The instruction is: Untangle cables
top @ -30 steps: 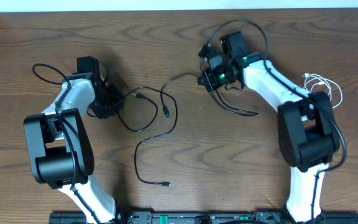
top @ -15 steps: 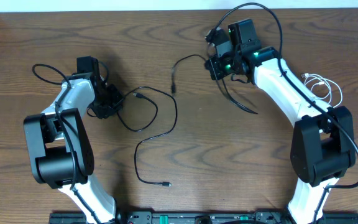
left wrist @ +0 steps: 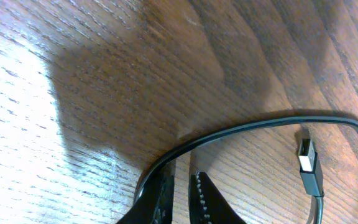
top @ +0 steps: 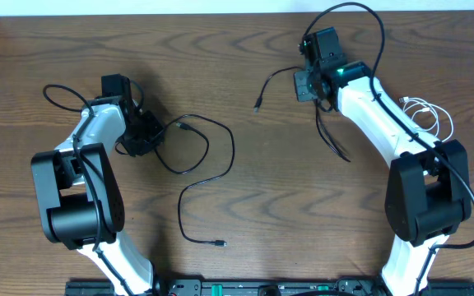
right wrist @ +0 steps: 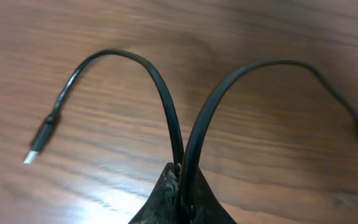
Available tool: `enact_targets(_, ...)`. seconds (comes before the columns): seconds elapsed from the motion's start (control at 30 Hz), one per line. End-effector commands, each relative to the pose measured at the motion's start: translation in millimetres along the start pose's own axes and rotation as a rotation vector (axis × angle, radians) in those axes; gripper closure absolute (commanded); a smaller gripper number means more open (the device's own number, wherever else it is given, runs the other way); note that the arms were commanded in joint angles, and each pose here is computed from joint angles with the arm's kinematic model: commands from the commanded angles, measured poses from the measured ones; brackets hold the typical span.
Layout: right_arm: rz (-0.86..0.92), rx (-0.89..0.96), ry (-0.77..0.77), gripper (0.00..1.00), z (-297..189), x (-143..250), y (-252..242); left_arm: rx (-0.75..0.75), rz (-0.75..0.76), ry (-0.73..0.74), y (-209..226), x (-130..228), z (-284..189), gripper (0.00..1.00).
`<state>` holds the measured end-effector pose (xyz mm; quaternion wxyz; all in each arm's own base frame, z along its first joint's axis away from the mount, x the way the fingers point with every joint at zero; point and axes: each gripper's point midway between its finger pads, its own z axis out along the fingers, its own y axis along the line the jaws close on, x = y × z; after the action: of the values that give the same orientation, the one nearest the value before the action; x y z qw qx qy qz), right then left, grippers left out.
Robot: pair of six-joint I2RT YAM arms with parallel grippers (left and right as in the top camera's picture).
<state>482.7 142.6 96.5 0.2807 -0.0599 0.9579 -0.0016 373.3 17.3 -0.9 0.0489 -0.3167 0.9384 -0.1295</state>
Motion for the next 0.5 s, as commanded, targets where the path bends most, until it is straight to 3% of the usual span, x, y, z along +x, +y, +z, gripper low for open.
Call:
enact_targets(0.0,0.109,0.207,-0.039,0.99,-8.0,-5.7,-38.1,-0.057,-0.018,0.026,15.7,6.5,9.3,0.84)
enact_targets(0.17,0.11,0.24,-0.026,0.98,-9.2,-1.7,-44.3,-0.057,-0.018,0.026,15.7,6.5,9.3,0.85)
enact_targets(0.2,0.109,0.24,-0.024,0.85,-9.2,-1.2,-44.1,-0.057,-0.018,0.026,15.7,6.5,9.3,0.85)
enact_targets(0.23,0.109,0.238,-0.021,0.57,-9.1,-0.6,-43.9,-0.057,-0.018,0.026,15.7,6.5,9.3,0.85)
enact_targets(0.3,0.107,0.216,-0.011,0.22,-8.3,1.2,-39.7,-0.057,-0.018,0.026,15.7,6.5,9.3,0.84)
enact_targets(0.37,0.107,0.136,0.008,0.03,-6.0,3.9,-25.7,-0.057,-0.018,0.025,15.7,6.5,9.3,0.79)
enact_targets(0.43,0.11,0.021,0.034,0.01,-4.5,7.3,-5.8,-0.057,-0.018,0.026,15.7,6.5,9.3,0.66)
enact_targets(0.47,0.111,-0.098,0.061,0.01,-5.6,10.8,15.2,-0.057,-0.018,0.025,15.7,6.4,9.3,0.53)
